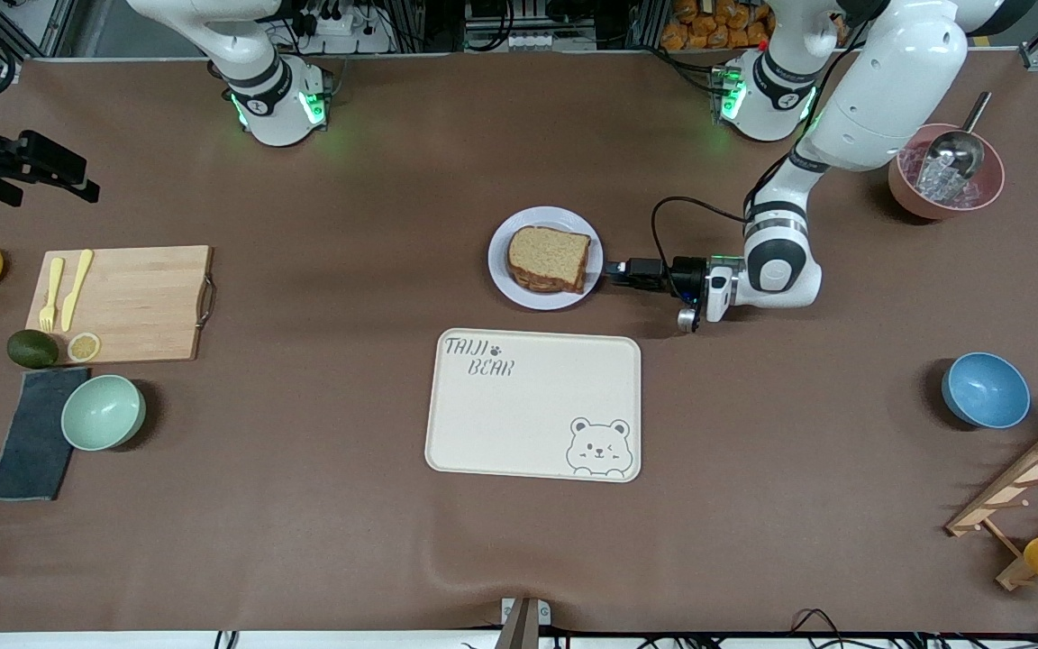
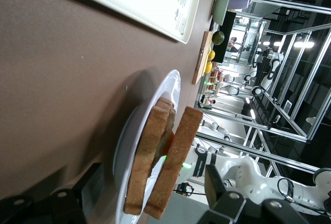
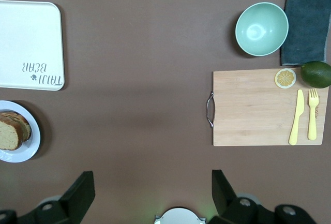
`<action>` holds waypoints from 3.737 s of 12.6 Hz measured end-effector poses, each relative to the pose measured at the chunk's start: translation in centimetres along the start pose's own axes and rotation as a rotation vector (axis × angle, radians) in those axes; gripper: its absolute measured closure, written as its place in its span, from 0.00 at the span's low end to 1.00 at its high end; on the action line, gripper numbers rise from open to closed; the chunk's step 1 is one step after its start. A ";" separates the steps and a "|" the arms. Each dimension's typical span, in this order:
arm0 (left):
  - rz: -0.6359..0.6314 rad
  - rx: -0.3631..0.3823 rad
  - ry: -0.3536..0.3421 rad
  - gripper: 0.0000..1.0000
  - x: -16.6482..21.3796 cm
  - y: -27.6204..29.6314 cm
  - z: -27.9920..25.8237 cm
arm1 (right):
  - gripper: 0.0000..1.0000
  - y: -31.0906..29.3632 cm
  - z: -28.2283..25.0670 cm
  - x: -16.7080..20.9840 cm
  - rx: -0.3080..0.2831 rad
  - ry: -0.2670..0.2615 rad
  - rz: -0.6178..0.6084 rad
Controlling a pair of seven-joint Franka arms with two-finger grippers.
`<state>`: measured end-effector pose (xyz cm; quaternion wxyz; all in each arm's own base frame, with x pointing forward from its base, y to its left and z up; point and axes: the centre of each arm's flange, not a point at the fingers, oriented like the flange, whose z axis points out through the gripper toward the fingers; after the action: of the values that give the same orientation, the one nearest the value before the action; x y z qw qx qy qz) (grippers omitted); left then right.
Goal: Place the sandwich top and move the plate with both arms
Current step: 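Close the left gripper on the plate rim beside the sandwich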
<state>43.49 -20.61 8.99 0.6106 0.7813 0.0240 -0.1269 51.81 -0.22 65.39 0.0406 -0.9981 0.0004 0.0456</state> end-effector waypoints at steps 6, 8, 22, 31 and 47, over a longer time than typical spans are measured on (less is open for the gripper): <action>0.021 0.038 -0.007 0.21 0.3 0.3 1.1 | 0.00 -0.2 -0.6 -0.2 0.000 0.005 -0.003; 0.026 0.044 -0.008 0.23 0.2 0.3 1.2 | 0.00 -0.2 -0.5 -0.2 0.000 0.005 -0.003; 0.062 0.070 -0.041 0.66 -0.6 -0.2 3.0 | 0.00 -0.2 -0.7 -0.3 -0.001 0.006 -0.004; 0.072 0.075 -0.038 0.95 -0.5 -0.3 2.9 | 0.00 -0.2 -0.7 -0.3 -0.001 0.007 -0.004; 0.185 0.069 -0.031 0.95 0.4 0.2 2.7 | 0.00 -0.3 -2.3 -0.5 -0.001 0.041 -0.006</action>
<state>43.43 -23.31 8.48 0.5928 0.7986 -0.0623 -0.0828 51.51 -0.06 67.70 0.0400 -0.9989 -0.0019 0.0249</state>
